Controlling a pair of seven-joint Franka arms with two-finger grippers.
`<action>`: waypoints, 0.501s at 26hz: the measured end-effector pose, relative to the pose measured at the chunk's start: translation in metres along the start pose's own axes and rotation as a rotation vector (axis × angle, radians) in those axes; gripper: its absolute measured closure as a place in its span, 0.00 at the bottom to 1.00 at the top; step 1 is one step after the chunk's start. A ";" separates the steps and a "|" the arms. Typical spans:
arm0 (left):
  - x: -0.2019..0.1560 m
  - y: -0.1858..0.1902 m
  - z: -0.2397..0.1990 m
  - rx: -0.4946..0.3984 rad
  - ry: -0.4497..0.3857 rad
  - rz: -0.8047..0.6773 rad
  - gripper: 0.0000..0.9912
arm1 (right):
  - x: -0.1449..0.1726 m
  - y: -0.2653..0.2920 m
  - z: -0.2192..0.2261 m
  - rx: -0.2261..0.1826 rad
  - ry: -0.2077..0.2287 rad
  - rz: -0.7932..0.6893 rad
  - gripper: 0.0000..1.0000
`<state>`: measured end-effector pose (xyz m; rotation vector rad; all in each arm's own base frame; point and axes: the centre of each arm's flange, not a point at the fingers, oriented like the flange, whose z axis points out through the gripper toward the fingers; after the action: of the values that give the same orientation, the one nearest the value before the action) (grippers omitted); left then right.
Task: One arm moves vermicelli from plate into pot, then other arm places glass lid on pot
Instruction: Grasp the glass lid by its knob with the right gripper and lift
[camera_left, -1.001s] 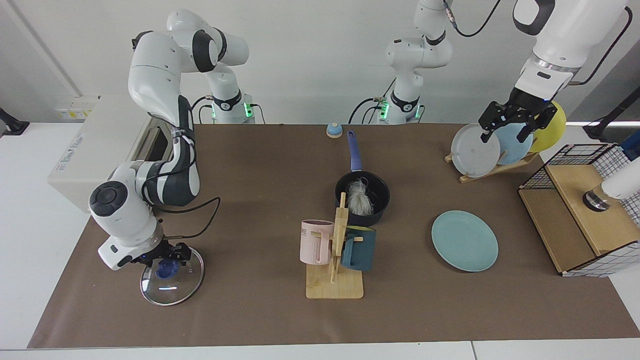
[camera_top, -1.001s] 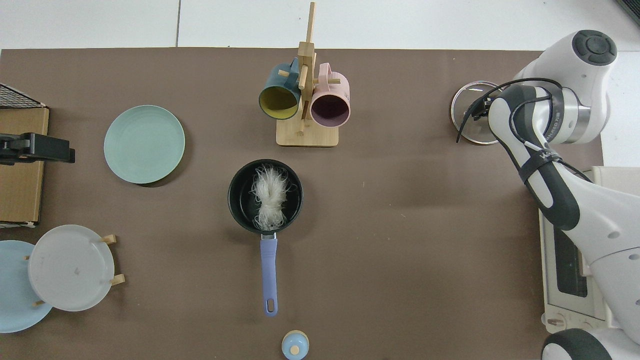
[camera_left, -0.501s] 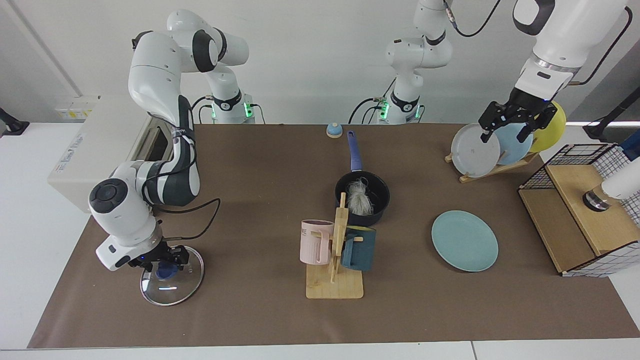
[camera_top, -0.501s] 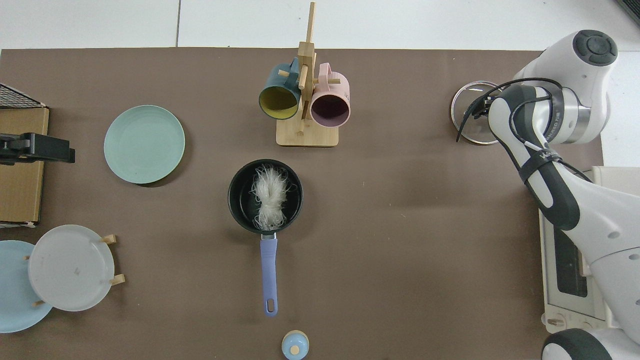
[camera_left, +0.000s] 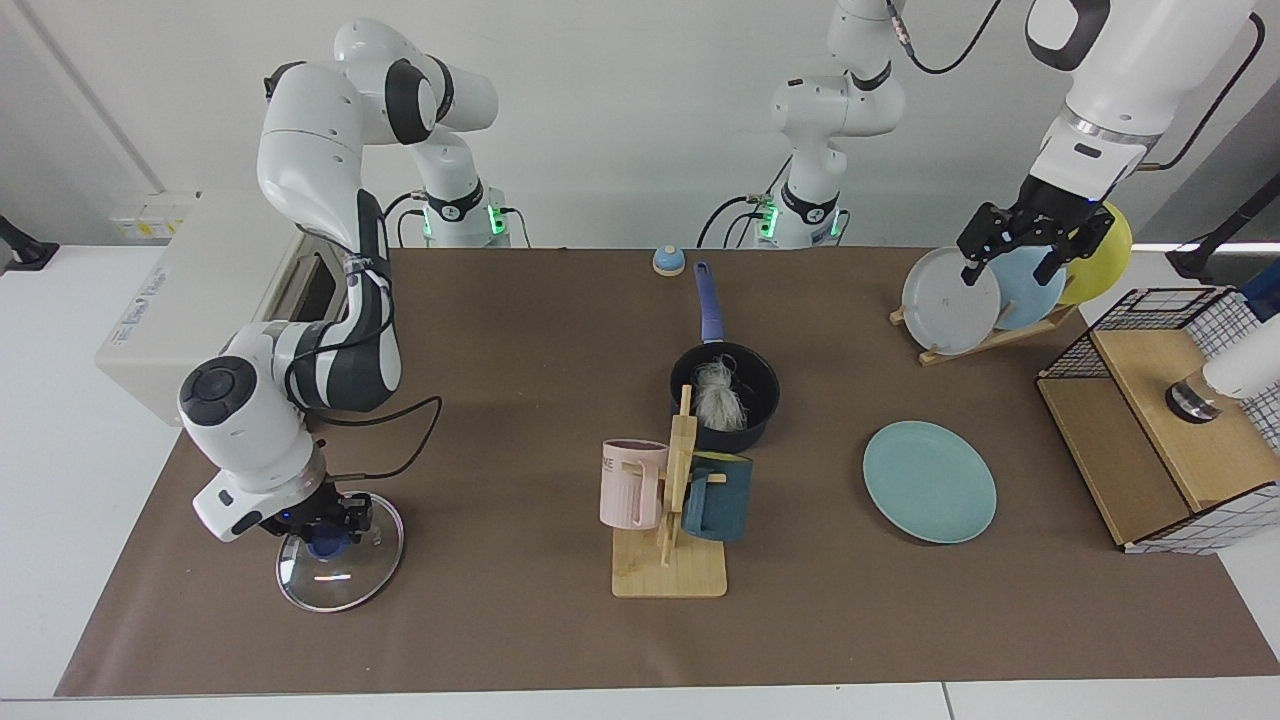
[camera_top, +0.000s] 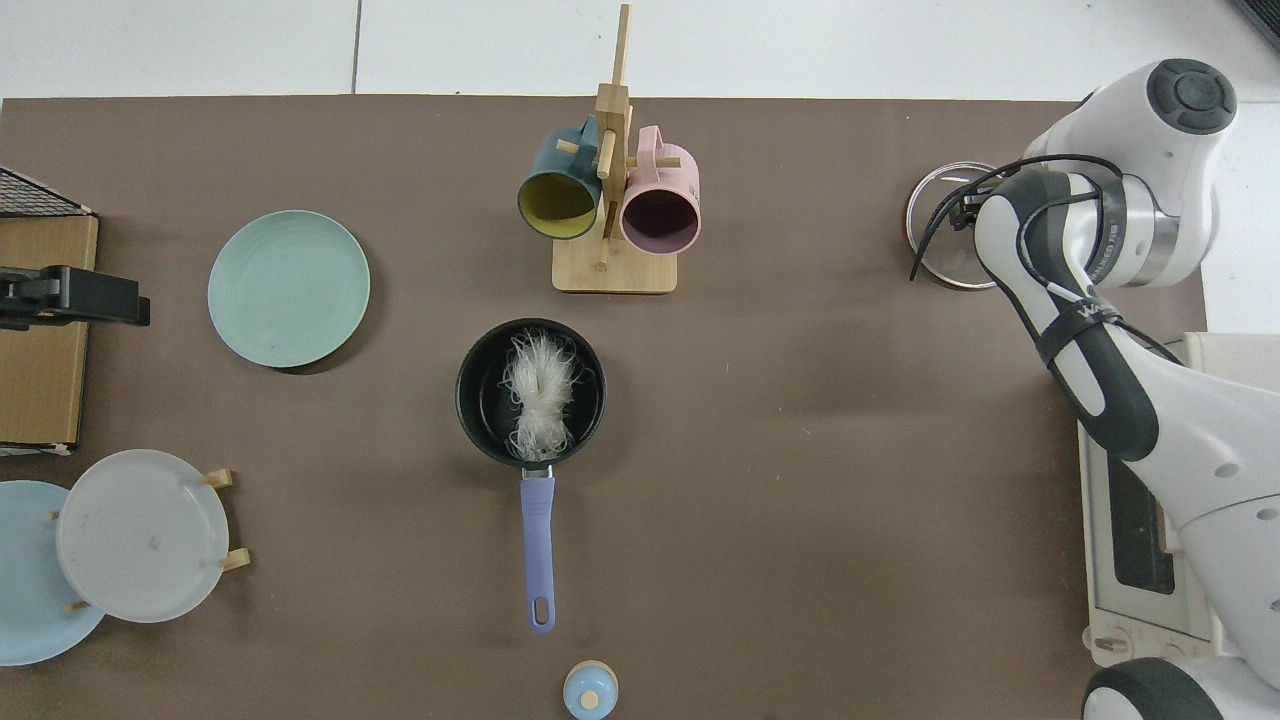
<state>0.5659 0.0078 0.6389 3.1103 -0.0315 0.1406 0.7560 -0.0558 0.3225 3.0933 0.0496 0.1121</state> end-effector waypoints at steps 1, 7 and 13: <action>0.000 0.000 0.000 0.000 0.000 0.000 0.00 | 0.000 0.000 0.000 0.000 0.000 0.000 0.40; 0.000 0.000 0.000 0.000 0.000 0.000 0.00 | 0.002 -0.002 -0.022 0.001 0.027 -0.001 0.40; 0.000 0.000 0.000 0.000 0.000 0.000 0.00 | -0.010 -0.003 -0.063 0.008 0.013 0.001 0.40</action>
<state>0.5659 0.0078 0.6389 3.1103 -0.0315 0.1406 0.7410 -0.0502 0.3841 3.1007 0.0491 0.1330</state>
